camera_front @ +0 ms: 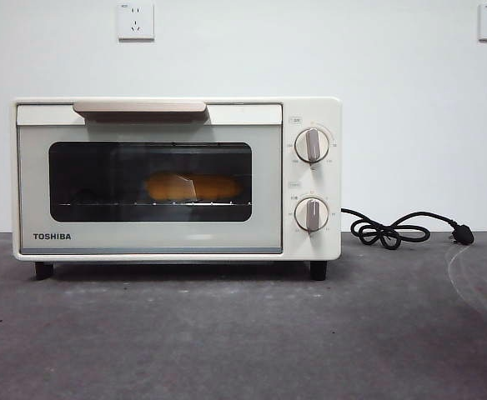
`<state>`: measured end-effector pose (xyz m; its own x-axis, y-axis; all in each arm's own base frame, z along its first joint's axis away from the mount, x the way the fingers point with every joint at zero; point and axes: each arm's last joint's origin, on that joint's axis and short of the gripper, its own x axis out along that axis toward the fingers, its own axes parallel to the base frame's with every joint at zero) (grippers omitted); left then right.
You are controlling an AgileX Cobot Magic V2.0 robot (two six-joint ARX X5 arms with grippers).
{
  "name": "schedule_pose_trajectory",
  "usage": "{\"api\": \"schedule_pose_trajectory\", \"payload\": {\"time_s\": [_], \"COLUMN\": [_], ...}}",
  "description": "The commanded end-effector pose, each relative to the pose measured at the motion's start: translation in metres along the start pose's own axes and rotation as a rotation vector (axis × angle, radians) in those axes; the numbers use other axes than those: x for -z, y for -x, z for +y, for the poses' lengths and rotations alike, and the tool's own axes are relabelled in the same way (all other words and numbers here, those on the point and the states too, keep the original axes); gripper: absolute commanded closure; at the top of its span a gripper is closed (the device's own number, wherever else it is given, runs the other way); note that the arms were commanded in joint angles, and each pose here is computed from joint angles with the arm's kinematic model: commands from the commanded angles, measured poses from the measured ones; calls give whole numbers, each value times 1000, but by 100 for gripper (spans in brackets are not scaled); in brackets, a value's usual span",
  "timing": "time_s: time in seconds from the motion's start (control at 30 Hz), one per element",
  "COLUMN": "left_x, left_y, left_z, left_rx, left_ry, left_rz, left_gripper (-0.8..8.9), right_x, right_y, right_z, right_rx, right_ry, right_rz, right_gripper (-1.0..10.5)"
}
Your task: Take the corn from the table,put the corn in the oven
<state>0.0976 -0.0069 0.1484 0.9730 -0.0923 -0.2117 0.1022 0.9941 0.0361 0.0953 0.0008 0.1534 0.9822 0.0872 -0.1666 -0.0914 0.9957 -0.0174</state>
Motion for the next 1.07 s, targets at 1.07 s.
{"api": "schedule_pose_trajectory", "payload": {"time_s": [1.07], "left_x": [-2], "left_y": [2], "left_z": [0], "left_rx": [-13], "left_ry": [-47], "left_rz": [-49], "left_gripper": [817], "right_x": [3], "right_y": [-1], "right_z": [0], "right_rx": [0], "right_ry": [-11], "right_rz": [5], "right_gripper": [946]}}
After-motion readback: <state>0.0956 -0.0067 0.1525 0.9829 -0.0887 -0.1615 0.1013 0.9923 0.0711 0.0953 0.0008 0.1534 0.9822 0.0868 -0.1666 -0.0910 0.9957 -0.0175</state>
